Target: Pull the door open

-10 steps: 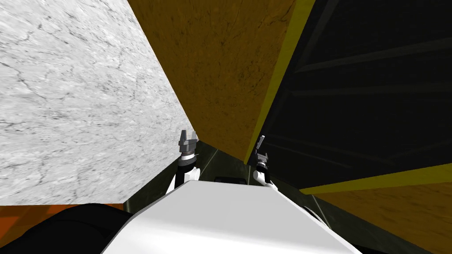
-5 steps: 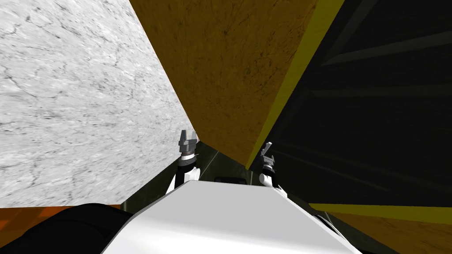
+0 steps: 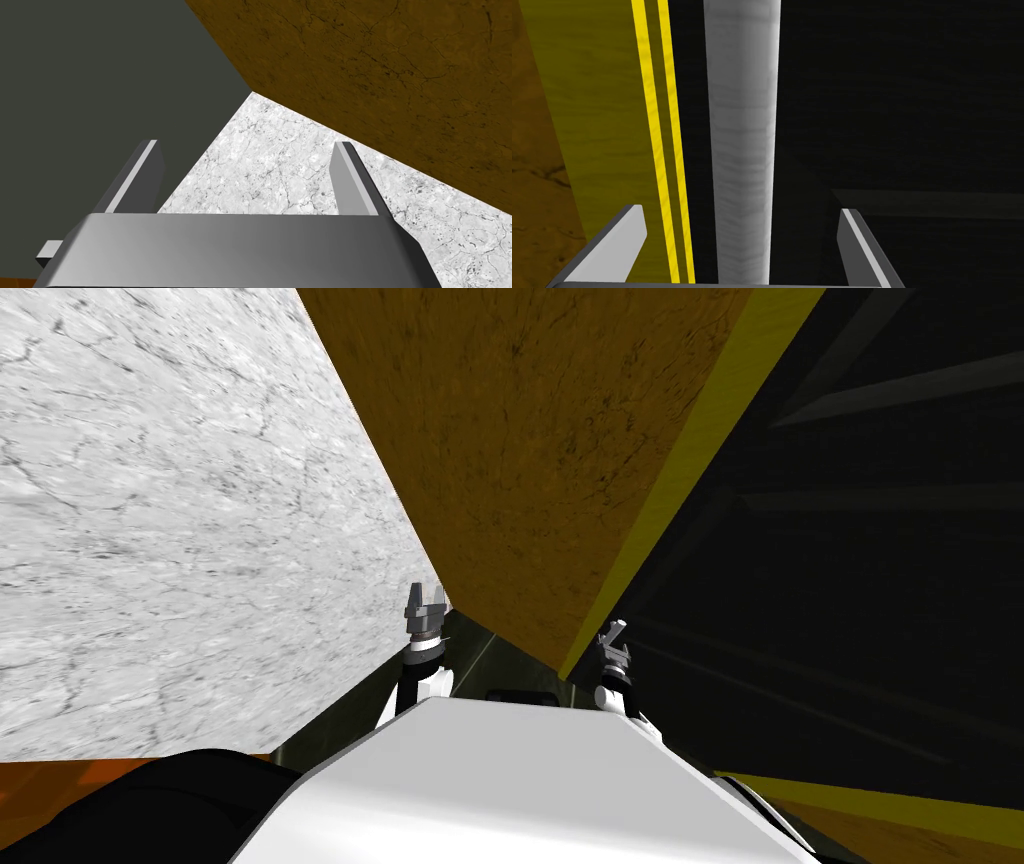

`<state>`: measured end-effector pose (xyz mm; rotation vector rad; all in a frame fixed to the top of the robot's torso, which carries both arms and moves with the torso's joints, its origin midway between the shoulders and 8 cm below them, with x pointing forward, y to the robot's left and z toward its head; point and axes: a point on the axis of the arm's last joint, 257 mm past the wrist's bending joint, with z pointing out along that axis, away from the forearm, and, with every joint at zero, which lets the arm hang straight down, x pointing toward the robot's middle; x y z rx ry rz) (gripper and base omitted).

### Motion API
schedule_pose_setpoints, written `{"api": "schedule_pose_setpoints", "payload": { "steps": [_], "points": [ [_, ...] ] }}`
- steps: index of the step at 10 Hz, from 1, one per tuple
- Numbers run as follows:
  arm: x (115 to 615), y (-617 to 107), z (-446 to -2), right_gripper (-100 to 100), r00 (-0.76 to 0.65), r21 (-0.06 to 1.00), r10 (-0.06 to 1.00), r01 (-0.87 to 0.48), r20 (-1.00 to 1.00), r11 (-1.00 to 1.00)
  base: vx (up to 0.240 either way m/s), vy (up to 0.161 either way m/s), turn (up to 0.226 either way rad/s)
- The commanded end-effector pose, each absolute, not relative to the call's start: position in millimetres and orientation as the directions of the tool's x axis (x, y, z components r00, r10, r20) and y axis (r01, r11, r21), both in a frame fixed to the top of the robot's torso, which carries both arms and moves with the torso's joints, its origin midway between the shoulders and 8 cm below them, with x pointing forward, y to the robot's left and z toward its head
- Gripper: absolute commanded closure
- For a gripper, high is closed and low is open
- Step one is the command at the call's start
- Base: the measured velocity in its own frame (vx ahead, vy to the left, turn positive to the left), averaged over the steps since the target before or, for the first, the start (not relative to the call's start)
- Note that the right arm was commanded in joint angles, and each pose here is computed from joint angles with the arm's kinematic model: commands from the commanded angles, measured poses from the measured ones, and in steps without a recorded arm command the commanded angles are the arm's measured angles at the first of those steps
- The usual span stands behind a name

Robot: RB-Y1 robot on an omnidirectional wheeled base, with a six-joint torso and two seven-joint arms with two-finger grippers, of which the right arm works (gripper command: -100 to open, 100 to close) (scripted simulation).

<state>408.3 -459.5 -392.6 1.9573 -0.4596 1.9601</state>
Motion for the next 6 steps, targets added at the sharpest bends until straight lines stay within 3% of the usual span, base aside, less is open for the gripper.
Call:
{"api": "schedule_pose_setpoints", "payload": {
  "steps": [1,3,4,6],
  "points": [
    [401.0,-473.0,-392.0,-100,-0.003,0.002,0.004,-0.459,1.000,-0.888,0.140,-0.030,0.069],
    [398.7,-471.6,-396.1,-100,0.005,0.005,0.003,-0.457,1.000,-0.889,0.086,0.001,-0.003],
    [398.7,-471.6,-396.1,100,0.005,0.005,0.003,-0.457,1.000,-0.889,-0.026,0.014,0.031],
    [398.7,-471.6,-396.1,100,0.005,0.005,0.003,-0.457,1.000,-0.889,-0.014,-0.004,-0.011]
  ]
}}
